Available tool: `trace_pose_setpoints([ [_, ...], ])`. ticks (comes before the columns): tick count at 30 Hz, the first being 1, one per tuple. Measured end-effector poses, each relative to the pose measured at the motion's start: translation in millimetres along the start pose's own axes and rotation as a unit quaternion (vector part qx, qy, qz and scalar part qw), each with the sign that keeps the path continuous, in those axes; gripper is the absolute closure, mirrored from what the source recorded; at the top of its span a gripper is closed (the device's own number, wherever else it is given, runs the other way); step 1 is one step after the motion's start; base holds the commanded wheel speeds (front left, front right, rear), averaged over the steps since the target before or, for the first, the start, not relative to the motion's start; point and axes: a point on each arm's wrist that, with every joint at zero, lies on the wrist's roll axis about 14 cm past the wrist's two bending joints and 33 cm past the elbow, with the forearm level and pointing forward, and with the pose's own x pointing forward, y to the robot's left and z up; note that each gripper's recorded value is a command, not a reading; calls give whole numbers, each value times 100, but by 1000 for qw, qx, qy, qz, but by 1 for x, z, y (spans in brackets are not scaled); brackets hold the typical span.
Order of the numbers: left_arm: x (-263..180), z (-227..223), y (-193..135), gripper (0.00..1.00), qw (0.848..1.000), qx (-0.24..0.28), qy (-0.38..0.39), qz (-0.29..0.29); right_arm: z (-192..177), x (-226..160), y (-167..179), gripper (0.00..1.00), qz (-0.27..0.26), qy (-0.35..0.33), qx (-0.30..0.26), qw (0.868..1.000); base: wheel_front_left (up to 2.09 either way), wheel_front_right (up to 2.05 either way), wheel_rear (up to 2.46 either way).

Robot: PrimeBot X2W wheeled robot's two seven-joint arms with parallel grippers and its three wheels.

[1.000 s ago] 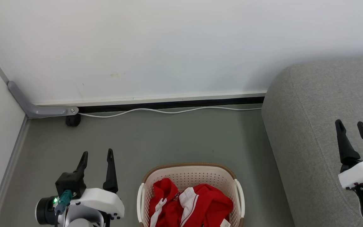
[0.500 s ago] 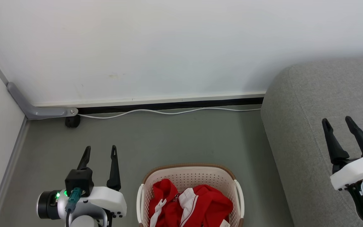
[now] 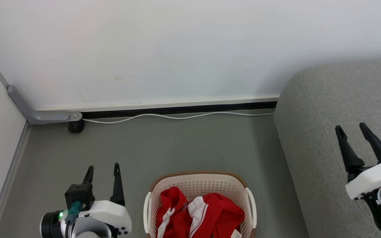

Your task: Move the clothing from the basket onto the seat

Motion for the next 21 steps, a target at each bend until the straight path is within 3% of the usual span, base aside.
trace_pose_setpoints([
  [10,2,-12,-9,0,1000,5,18,-8,3,5,-5,0,0,-5,-1,1000,0,0,0],
  [21,30,-28,-41,0,999,4,37,-11,4,32,-29,0,0,-9,1,1000,0,0,0],
])
